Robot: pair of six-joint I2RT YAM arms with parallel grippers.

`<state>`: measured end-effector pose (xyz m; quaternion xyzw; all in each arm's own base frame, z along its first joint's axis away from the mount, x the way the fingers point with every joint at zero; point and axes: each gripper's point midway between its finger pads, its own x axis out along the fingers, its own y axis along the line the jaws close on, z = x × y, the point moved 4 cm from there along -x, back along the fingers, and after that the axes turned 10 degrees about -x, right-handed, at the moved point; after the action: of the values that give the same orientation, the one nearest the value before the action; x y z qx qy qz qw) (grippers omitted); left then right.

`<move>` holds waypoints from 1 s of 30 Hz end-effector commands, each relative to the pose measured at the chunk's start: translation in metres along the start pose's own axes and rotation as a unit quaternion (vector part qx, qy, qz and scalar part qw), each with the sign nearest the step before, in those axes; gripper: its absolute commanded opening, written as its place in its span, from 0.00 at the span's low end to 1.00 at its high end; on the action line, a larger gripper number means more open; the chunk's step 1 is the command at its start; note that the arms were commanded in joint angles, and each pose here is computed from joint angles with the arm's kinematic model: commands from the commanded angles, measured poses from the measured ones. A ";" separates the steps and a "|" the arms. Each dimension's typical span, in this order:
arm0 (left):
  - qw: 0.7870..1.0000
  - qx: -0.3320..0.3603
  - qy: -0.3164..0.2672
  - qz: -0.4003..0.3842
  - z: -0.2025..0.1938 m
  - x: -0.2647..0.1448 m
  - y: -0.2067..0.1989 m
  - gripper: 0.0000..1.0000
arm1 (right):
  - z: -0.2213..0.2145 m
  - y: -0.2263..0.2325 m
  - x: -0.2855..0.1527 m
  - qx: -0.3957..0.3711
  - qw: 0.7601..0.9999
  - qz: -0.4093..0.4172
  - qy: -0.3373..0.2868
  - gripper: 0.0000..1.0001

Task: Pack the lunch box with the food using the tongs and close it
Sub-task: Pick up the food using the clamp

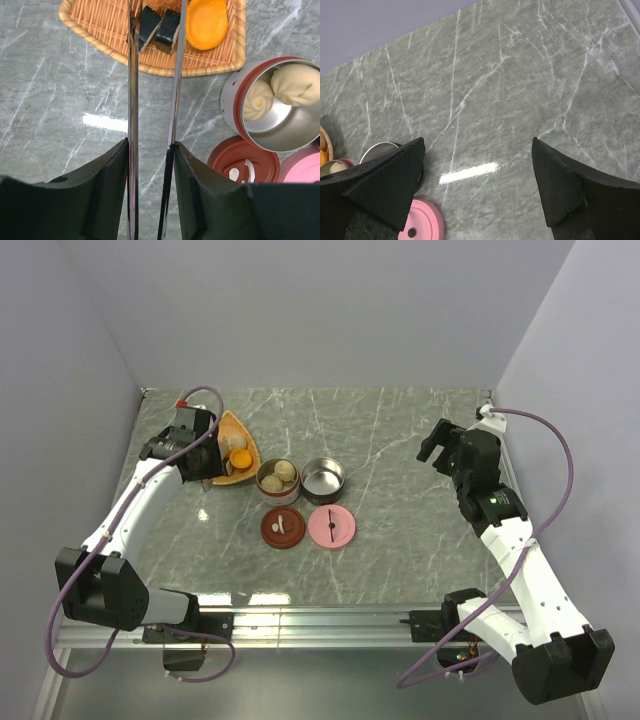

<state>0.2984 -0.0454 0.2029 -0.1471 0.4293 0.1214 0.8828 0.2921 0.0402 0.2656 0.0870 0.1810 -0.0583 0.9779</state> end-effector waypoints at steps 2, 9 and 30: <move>1.000 0.000 -0.020 -0.002 0.006 0.002 0.000 0.46 | 0.017 0.004 -0.009 0.015 1.000 0.006 -0.025 0.94; 1.000 0.005 -0.026 0.013 0.009 0.008 0.006 0.46 | 0.016 0.002 -0.012 0.018 1.000 0.003 -0.026 0.94; 1.000 0.003 -0.005 -0.022 0.014 0.022 -0.001 0.40 | 0.020 0.004 -0.008 0.018 0.999 0.002 -0.027 0.94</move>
<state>0.3117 -0.0375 0.1855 -0.1499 0.4391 0.1203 0.8777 0.2888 0.0399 0.2683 0.0984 0.1775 -0.0616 0.9773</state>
